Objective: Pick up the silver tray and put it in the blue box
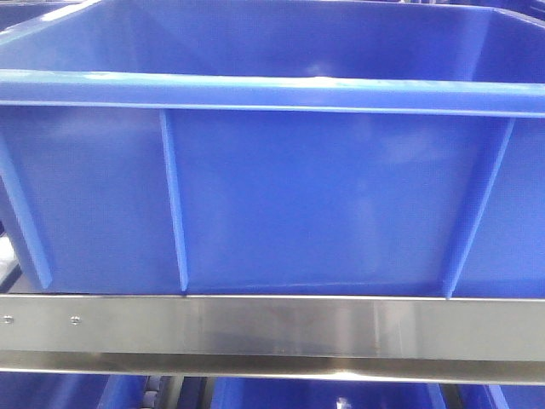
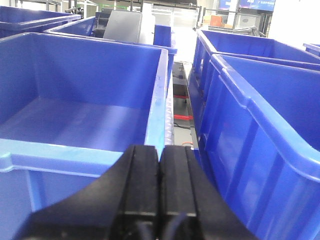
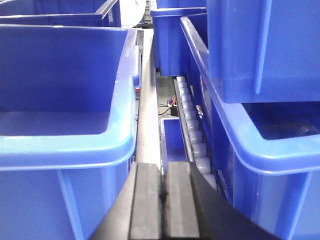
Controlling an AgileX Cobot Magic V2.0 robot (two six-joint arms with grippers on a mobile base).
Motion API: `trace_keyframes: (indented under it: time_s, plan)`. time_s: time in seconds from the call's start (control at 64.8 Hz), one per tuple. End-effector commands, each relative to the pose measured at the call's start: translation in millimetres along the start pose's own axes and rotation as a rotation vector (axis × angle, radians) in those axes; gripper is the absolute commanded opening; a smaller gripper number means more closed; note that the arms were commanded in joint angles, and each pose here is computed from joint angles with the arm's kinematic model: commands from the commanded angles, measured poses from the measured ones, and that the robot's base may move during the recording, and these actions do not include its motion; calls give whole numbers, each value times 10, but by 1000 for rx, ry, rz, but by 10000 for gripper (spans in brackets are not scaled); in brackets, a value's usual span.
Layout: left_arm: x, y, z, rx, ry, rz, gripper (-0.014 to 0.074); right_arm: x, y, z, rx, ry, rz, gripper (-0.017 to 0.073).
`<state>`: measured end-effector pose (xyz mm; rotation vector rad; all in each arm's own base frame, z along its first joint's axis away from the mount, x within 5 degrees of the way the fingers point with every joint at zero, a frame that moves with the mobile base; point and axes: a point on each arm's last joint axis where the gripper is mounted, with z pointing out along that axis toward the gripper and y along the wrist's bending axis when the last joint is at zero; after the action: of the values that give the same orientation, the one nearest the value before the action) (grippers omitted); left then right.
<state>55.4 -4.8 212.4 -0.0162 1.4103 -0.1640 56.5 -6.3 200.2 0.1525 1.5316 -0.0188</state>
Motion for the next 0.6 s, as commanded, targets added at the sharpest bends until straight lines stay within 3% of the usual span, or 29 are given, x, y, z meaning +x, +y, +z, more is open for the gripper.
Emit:
trace_keyframes:
  time_s: [0.0, 0.587]
  plan:
    - [-99, -9, -15, 10, -104, -5, -94, -76, 4, -19, -3, -98, -11, 52]
    - [-99, -9, -15, 10, -104, -5, -94, -76, 4, -19, -3, -98, -11, 52]
